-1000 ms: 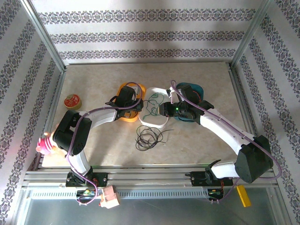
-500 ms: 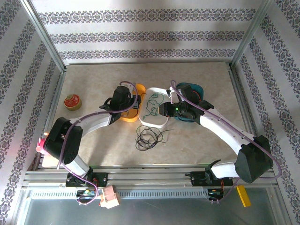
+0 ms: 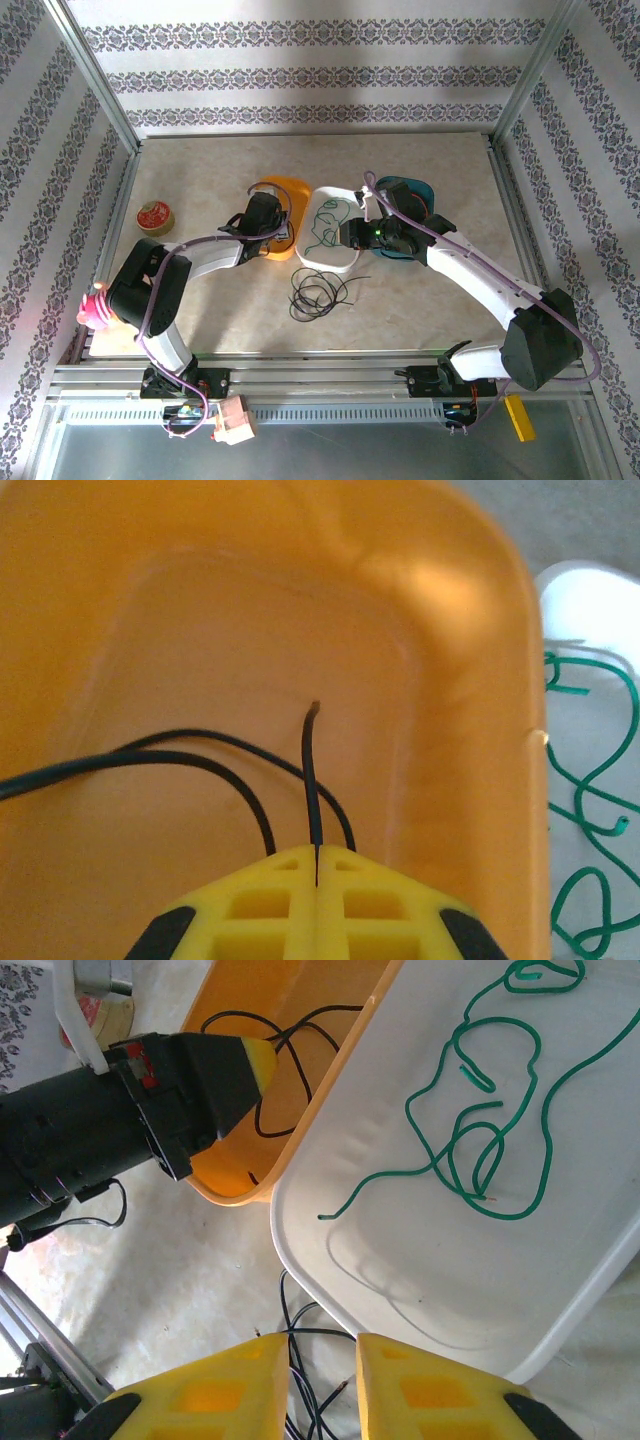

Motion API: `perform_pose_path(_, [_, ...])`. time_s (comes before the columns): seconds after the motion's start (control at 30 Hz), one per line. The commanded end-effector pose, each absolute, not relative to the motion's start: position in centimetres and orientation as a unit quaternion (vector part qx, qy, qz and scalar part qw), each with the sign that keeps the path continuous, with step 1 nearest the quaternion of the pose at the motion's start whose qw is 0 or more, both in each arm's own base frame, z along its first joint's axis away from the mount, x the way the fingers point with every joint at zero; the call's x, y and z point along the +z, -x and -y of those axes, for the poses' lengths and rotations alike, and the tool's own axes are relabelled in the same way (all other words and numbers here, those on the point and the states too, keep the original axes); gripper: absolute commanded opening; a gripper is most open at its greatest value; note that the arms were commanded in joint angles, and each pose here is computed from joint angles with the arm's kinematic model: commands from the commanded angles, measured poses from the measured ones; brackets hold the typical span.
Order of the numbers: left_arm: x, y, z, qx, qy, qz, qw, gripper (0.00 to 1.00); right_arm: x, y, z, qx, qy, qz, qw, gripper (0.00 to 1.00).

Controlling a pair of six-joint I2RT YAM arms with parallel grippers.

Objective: Untangle the cables

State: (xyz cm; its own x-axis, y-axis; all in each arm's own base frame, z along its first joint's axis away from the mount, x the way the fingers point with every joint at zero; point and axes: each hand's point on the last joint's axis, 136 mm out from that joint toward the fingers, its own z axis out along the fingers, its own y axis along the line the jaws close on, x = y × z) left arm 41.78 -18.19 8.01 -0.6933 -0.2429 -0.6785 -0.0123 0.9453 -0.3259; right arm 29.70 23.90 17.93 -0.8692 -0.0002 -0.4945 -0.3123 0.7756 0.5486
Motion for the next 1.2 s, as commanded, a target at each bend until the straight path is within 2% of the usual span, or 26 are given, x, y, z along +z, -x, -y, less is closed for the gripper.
perform_pose_path(0.0, [6.6, -41.0, 18.4, -0.164, 0.100, -0.913, 0.360, 0.09, 17.2, -29.3, -24.0, 0.325, 0.086, -0.916, 0.220, 0.25])
perform_pose_path(0.1, [6.2, -40.5, 19.5, -0.172, 0.108, -0.913, 0.354, 0.29, 16.6, -29.3, -24.1, 0.322, 0.081, -0.920, 0.208, 0.25])
perform_pose_path(0.2, [6.9, -40.0, 21.0, -0.181, 0.099, -0.910, 0.358, 0.32, 16.1, -29.1, -24.2, 0.320, 0.082, -0.923, 0.199, 0.25])
perform_pose_path(0.27, [7.7, -39.9, 21.5, -0.185, 0.099, -0.908, 0.364, 0.44, 16.0, -28.9, -24.3, 0.320, 0.084, -0.923, 0.196, 0.25])
perform_pose_path(0.33, [9.4, -39.9, 21.2, -0.179, 0.104, -0.901, 0.382, 0.62, 16.0, -28.8, -24.2, 0.317, 0.085, -0.924, 0.198, 0.26])
perform_pose_path(0.43, [13.0, -39.5, 20.4, -0.163, 0.096, -0.884, 0.427, 0.74, 16.2, -28.8, -24.0, 0.314, 0.085, -0.923, 0.205, 0.28])
perform_pose_path(0.6, [18.0, -37.9, 19.1, -0.145, 0.067, -0.863, 0.479, 0.80, 16.3, -28.9, -23.8, 0.310, 0.086, -0.923, 0.212, 0.29])
perform_pose_path(0.73, [18.7, -34.9, 20.2, -0.164, 0.005, -0.870, 0.465, 0.81, 16.1, -28.9, -23.9, 0.309, 0.086, -0.924, 0.210, 0.30])
perform_pose_path(1.0, [10.3, -22.6, 28.7, -0.224, -0.260, -0.897, 0.278, 0.81, 15.3, -30.0, -22.2, 0.284, 0.055, -0.931, 0.223, 0.31])
perform_pose_path(1.07, [8.5, -20.1, 30.2, -0.226, -0.312, -0.888, 0.252, 0.81, 15.3, -30.5, -21.2, 0.276, 0.035, -0.933, 0.229, 0.31])
perform_pose_path(1.17, [6.9, -19.4, 31.6, -0.208, -0.343, -0.881, 0.250, 0.81, 15.3, -31.1, -19.9, 0.271, 0.011, -0.933, 0.234, 0.31])
